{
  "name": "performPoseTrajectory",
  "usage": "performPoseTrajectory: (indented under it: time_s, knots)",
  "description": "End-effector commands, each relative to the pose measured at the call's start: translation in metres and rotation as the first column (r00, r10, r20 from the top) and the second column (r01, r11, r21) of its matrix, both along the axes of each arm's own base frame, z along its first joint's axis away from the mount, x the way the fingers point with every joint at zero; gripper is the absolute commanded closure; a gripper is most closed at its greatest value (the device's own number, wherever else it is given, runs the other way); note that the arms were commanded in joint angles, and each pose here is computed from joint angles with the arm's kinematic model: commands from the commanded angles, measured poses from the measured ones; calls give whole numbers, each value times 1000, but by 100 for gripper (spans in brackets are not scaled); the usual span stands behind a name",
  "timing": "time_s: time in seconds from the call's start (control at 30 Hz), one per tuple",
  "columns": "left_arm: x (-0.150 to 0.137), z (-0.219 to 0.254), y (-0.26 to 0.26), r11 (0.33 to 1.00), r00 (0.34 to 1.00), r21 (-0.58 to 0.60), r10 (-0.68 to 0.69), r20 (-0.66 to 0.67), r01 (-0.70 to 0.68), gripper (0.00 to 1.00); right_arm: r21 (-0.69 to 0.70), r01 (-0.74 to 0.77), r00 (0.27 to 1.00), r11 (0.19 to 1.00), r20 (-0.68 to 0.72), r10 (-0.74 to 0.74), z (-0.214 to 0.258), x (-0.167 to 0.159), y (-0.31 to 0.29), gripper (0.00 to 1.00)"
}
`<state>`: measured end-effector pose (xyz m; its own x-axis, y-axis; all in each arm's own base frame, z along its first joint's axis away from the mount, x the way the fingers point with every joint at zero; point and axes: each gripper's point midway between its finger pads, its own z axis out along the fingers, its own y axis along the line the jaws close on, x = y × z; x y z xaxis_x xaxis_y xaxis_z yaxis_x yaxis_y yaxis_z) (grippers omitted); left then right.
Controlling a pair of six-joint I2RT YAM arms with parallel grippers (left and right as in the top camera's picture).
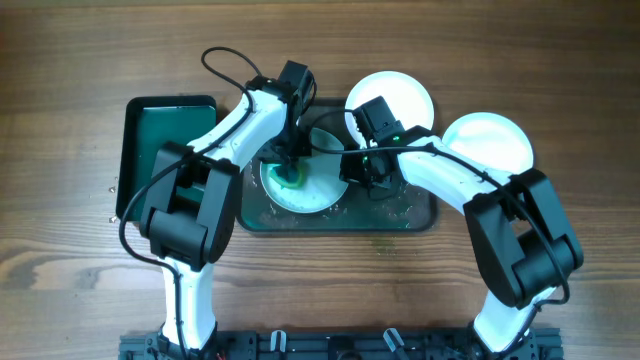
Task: Clean dirty plates on tray and stack at the side
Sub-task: 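Scrub the second plate with the sponge in the left gripper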
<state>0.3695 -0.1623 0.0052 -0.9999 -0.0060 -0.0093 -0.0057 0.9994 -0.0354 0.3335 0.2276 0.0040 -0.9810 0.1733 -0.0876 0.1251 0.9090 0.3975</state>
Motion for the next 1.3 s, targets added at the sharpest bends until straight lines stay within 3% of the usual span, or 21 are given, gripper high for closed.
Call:
performPoseTrajectory:
  time_s: [0.0,0.07,0.13,0.17,0.2,0.27,0.33,0.4,0.47,0.57,0.67,0.8,0.9,1.0,1.07,1.1,1.27]
  knots:
    - [-17,-18,-9,993,991,-53,-109,-79,105,96,16,-4,1000,1000,0,4,-1,5,3,96]
    - [-32,-12,-37,932,950,-243,-298,-92,269,96,16,-4,1000,1000,0,4,-1,5,3,96]
    - [-52,4,-67,778,869,-464,-494,-36,423,96,17,-5,1000,1000,2,5,0,6,3,95]
    - [-58,9,-74,724,842,-514,-540,-7,460,96,17,-5,1000,1000,3,4,0,6,3,96]
    - [-58,9,-74,715,835,-517,-550,-1,470,96,18,-4,1000,1000,3,4,0,6,3,96]
    - [-54,5,-67,735,835,-474,-551,-1,484,96,18,-5,1000,1000,3,5,0,6,3,96]
    - [-43,-4,-52,812,868,-373,-496,-36,449,96,18,-5,1000,1000,3,5,0,6,3,96]
    - [-23,-15,-18,941,944,-139,-321,-73,309,96,18,-5,1000,1000,3,5,0,6,3,96]
    - [-6,-16,20,985,990,102,-136,-37,140,96,18,-5,1000,1000,3,5,0,6,3,96]
    - [7,-3,67,918,986,363,124,115,-158,96,18,-5,1000,1000,3,5,0,6,3,96]
    - [7,3,79,872,961,409,215,176,-270,96,18,-5,1000,1000,3,5,0,6,3,96]
    - [3,1,75,873,955,389,247,164,-293,96,18,-5,1000,1000,3,5,0,6,3,96]
    - [-9,-7,48,935,976,282,210,53,-216,96,23,-11,1000,1000,2,11,0,6,4,96]
    - [-30,-12,-11,1000,993,-20,-25,-117,23,96,60,-33,999,998,-11,33,2,4,6,96]
    - [-46,-2,-57,942,964,-287,-224,-144,176,96,83,-44,999,996,-19,46,4,3,5,95]
    - [-50,1,-70,913,954,-352,-267,-134,206,96,94,-51,998,994,-21,53,5,3,5,96]
    - [-37,7,-103,858,949,-432,-316,-18,278,96,94,-51,998,994,-24,54,4,3,4,96]
